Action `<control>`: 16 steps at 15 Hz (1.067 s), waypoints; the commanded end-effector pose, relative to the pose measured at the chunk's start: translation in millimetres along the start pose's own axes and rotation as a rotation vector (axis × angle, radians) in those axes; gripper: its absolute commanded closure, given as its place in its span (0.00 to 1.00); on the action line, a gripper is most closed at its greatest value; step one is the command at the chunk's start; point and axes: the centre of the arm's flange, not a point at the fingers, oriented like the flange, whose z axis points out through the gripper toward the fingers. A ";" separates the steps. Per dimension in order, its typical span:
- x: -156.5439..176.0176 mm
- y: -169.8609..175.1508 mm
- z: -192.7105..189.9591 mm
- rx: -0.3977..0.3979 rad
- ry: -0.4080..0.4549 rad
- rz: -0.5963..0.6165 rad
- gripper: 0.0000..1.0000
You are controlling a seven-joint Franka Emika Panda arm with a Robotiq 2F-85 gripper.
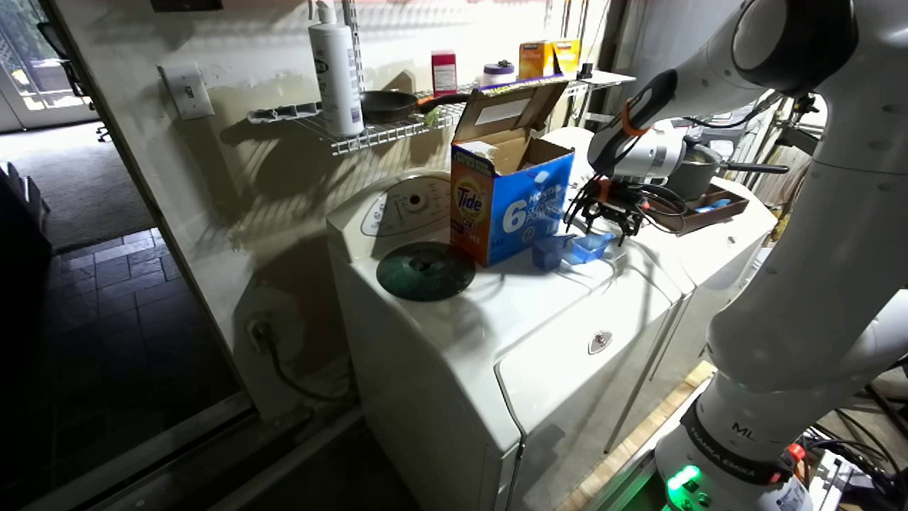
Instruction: Use the light blue scoop to scoop up some objects from the blue bowl
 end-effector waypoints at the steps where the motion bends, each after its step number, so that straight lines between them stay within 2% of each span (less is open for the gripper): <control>1: 7.0 -11.6 3.5 -0.003 -0.028 0.037 0.31; 4: 7.5 -12.6 6.4 -0.015 -0.032 0.043 0.54; 5: 7.4 -12.9 6.8 -0.019 -0.035 0.043 0.40; 6: 7.2 -12.7 7.3 -0.021 -0.041 0.045 0.15; 7: 6.9 -12.9 7.3 -0.023 -0.046 0.046 0.14; 9: 6.4 -13.1 5.8 -0.021 -0.062 0.046 0.01; 11: 6.2 -13.7 4.6 -0.019 -0.070 0.051 0.00; 12: 6.1 -14.1 4.6 -0.021 -0.075 0.053 0.09; 13: 5.8 -14.5 4.4 -0.021 -0.077 0.056 0.27; 14: 5.5 -14.8 4.2 -0.022 -0.079 0.059 0.29; 16: 5.6 -15.1 3.8 -0.025 -0.079 0.063 0.41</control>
